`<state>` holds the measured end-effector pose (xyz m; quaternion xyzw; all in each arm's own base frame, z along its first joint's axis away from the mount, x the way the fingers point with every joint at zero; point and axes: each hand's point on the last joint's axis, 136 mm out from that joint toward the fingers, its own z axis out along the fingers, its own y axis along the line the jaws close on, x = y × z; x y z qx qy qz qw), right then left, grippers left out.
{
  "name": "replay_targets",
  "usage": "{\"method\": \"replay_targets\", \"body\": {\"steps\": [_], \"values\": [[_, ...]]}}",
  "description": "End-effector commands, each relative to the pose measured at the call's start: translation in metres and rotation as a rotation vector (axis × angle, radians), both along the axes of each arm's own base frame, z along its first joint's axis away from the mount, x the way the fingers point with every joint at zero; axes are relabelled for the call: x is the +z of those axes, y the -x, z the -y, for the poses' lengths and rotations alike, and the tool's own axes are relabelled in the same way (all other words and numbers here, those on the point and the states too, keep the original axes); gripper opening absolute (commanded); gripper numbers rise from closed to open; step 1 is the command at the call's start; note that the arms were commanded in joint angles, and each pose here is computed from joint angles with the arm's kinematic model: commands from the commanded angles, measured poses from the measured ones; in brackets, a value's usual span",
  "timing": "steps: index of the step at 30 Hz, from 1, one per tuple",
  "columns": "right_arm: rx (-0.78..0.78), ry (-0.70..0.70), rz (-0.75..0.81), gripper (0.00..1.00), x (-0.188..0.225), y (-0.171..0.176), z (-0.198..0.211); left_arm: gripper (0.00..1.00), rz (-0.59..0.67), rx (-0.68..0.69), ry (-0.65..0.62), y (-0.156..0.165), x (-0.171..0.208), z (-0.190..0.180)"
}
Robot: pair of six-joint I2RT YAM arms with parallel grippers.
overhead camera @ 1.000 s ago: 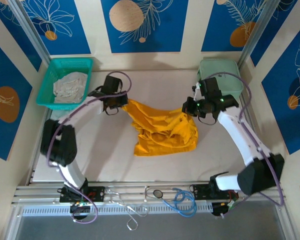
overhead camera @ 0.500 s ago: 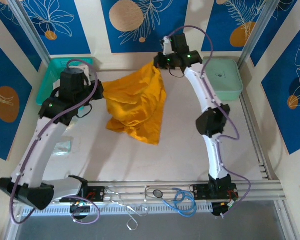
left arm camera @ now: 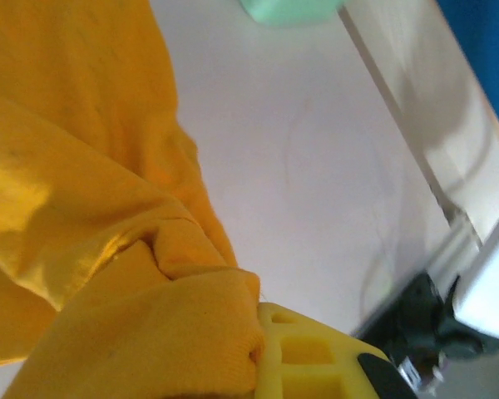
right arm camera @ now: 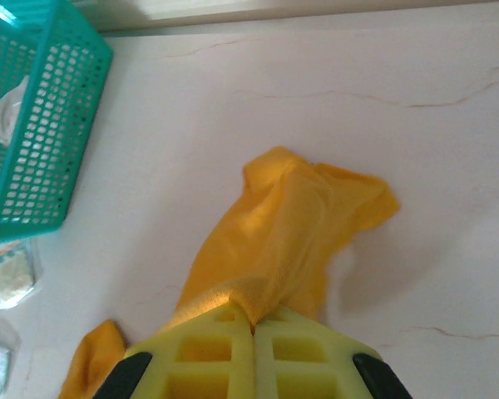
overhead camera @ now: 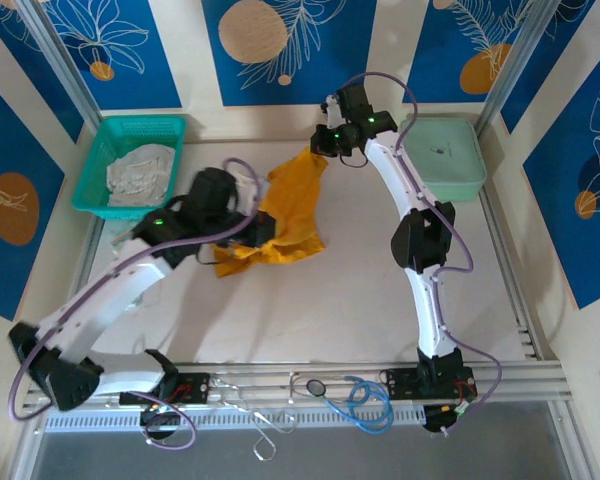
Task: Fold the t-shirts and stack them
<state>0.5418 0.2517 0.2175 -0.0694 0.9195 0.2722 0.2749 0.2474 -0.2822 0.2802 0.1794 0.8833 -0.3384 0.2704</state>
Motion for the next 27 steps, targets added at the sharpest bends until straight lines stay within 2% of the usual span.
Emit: {"method": "replay_targets", "body": {"steps": [1, 10, 13, 16, 17, 21, 22, 25, 27], "values": [[0.007, 0.06, 0.021, 0.0, 0.005, 0.005, 0.012, 0.0, -0.027, -0.142, 0.064, 0.021, -0.016, 0.054], [-0.019, 0.153, -0.075, 0.0, -0.047, 0.003, 0.039, 0.02, -0.124, -0.351, -0.027, 0.072, -0.104, 0.152], [-0.035, 0.173, -0.111, 0.0, -0.061, 0.004, 0.047, 0.25, -0.146, -0.41, -0.049, 0.089, -0.125, 0.175], [-0.045, 0.191, -0.136, 0.0, -0.071, 0.006, 0.055, 0.66, -0.134, -0.446, -0.053, 0.098, -0.127, 0.188], [-0.047, 0.197, -0.143, 0.0, -0.073, 0.008, 0.057, 0.74, -0.122, -0.451, -0.057, 0.099, -0.124, 0.188], [-0.078, 0.225, -0.153, 0.0, -0.072, 0.014, 0.068, 0.92, -0.032, -0.418, -0.113, 0.09, -0.104, 0.171], [-0.092, 0.233, -0.149, 0.08, -0.068, 0.016, 0.072, 0.98, 0.002, -0.401, -0.142, 0.086, -0.097, 0.161], [-0.136, 0.231, -0.141, 0.32, -0.054, 0.024, 0.085, 0.99, 0.082, -0.304, -0.267, 0.068, -0.081, 0.121], [-0.176, 0.218, -0.148, 0.44, -0.046, 0.034, 0.096, 0.99, 0.105, -0.206, -0.345, 0.052, -0.073, 0.088]]}}
